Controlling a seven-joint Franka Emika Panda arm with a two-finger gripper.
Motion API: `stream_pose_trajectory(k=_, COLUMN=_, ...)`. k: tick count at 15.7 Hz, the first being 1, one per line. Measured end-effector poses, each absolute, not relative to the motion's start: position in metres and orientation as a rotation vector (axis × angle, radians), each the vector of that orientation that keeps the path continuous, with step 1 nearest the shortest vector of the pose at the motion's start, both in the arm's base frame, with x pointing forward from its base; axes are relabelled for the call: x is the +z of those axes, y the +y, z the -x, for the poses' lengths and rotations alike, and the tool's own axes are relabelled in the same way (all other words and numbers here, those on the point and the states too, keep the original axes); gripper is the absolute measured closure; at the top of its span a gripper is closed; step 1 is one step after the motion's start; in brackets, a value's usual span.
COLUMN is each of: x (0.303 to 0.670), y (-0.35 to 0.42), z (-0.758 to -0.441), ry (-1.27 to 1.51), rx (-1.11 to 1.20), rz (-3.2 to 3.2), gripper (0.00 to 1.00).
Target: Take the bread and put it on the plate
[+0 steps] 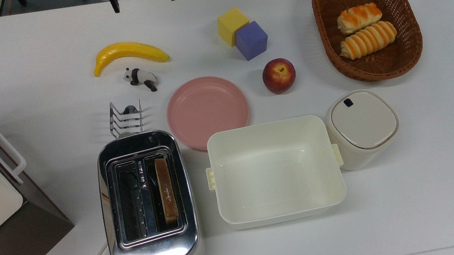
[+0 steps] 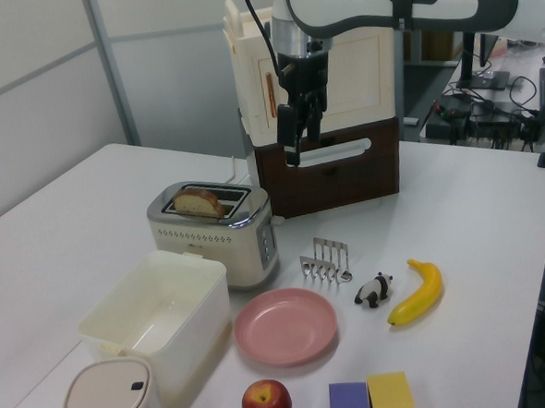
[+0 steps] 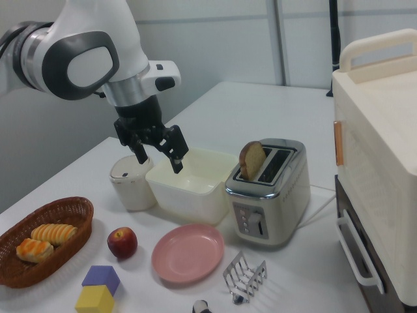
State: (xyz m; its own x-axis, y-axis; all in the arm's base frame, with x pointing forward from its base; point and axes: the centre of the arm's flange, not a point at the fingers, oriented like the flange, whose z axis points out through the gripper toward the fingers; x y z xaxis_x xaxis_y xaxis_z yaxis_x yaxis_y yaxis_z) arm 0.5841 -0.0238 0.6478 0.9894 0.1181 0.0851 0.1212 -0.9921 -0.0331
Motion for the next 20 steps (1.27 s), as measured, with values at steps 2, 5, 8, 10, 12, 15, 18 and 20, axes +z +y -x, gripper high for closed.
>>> stream_pose_trajectory(k=2, x=0.6460, y=-0.0244, z=-0.5834, ry=-0.211, rx=-0.114, rz=3.094, gripper=0.00)
stream_pose_trajectory(k=5, x=0.6444, y=-0.0274, z=-0.5837, ry=-0.237, rx=-0.110, rz=3.093, gripper=0.00)
stream_pose_trajectory(k=8, x=0.6425, y=-0.0275, z=-0.5842, ry=-0.247, rx=-0.105, rz=3.092, gripper=0.00)
stream_pose_trajectory(k=10, x=0.6424, y=-0.0275, z=-0.5841, ry=-0.258, rx=-0.105, rz=3.092, gripper=0.00)
stream_pose_trajectory(k=12, x=0.6424, y=-0.0275, z=-0.5842, ry=-0.259, rx=-0.105, rz=3.092, gripper=0.00)
stream_pose_trajectory(k=15, x=0.6424, y=-0.0275, z=-0.5842, ry=-0.260, rx=-0.105, rz=3.092, gripper=0.00)
stream_pose_trajectory(k=18, x=0.6424, y=-0.0275, z=-0.5842, ry=-0.261, rx=-0.105, rz=3.092, gripper=0.00)
stream_pose_trajectory(k=20, x=0.6420, y=-0.0274, z=-0.5842, ry=-0.261, rx=-0.104, rz=3.091, gripper=0.00)
